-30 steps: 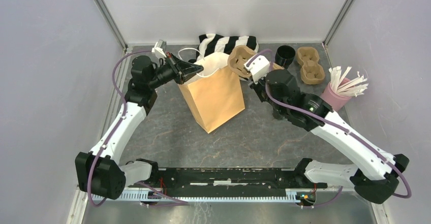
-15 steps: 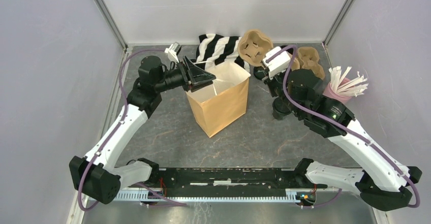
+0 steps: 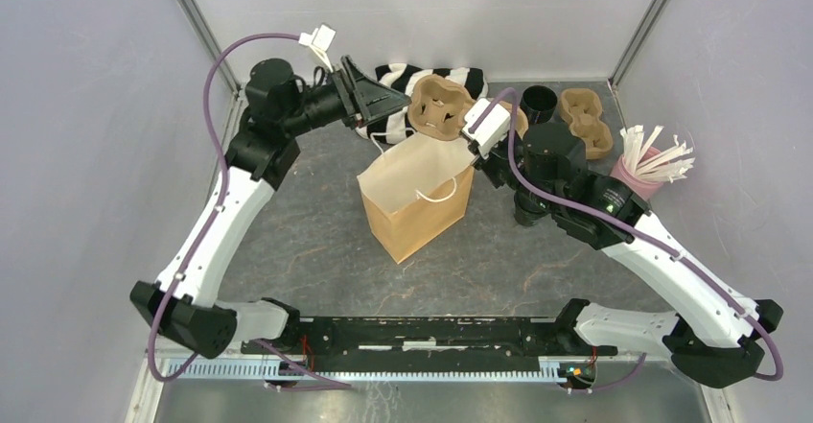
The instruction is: Pack the takeout coffee
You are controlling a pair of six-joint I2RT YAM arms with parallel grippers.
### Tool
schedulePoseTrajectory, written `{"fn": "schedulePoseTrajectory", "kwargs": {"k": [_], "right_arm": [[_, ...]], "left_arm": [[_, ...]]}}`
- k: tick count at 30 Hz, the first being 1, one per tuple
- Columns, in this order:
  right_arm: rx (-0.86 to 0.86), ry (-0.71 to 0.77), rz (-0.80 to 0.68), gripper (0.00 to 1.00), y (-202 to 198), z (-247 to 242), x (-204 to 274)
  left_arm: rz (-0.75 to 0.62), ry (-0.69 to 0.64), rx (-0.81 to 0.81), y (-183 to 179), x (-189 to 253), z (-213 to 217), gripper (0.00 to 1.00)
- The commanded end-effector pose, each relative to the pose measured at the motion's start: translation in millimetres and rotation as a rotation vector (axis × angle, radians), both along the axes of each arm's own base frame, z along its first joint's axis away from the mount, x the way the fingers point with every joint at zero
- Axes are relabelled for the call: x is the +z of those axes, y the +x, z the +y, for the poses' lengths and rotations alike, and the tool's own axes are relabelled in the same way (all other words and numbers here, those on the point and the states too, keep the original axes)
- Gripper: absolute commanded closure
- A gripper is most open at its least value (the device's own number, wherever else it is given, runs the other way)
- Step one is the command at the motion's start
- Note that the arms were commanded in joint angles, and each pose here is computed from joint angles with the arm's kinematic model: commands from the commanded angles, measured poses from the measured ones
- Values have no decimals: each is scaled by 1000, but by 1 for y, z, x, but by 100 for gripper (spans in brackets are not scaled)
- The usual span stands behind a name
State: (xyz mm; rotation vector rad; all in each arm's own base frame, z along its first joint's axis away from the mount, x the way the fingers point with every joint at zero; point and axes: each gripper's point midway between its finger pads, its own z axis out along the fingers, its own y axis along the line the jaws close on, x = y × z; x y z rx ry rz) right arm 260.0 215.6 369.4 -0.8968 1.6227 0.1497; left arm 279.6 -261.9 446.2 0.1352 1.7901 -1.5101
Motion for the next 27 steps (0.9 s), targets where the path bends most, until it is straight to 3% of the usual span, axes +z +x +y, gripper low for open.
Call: {"fn": "schedulePoseTrajectory", "kwargs": {"k": [1,17,21,22,27], "right_arm": [[58,59,-56,100,-6,7,32],[76,25,-30,100,-7,10,21],[60,29,-24,100,-6,8,20],[48,31,-17,100,-5,7,18],[-26,38,0,64,1,-1,20]], "left_arm": [[-11,28,-2,18,-5,-9,39],[10,-19,-21,27,-5,-18,77],[-11,-9,-19,28,-3,-17,97],[-14,-4,-8,29,-4,-16,98],[-70,-11,83,38,2,-7,98]]}}
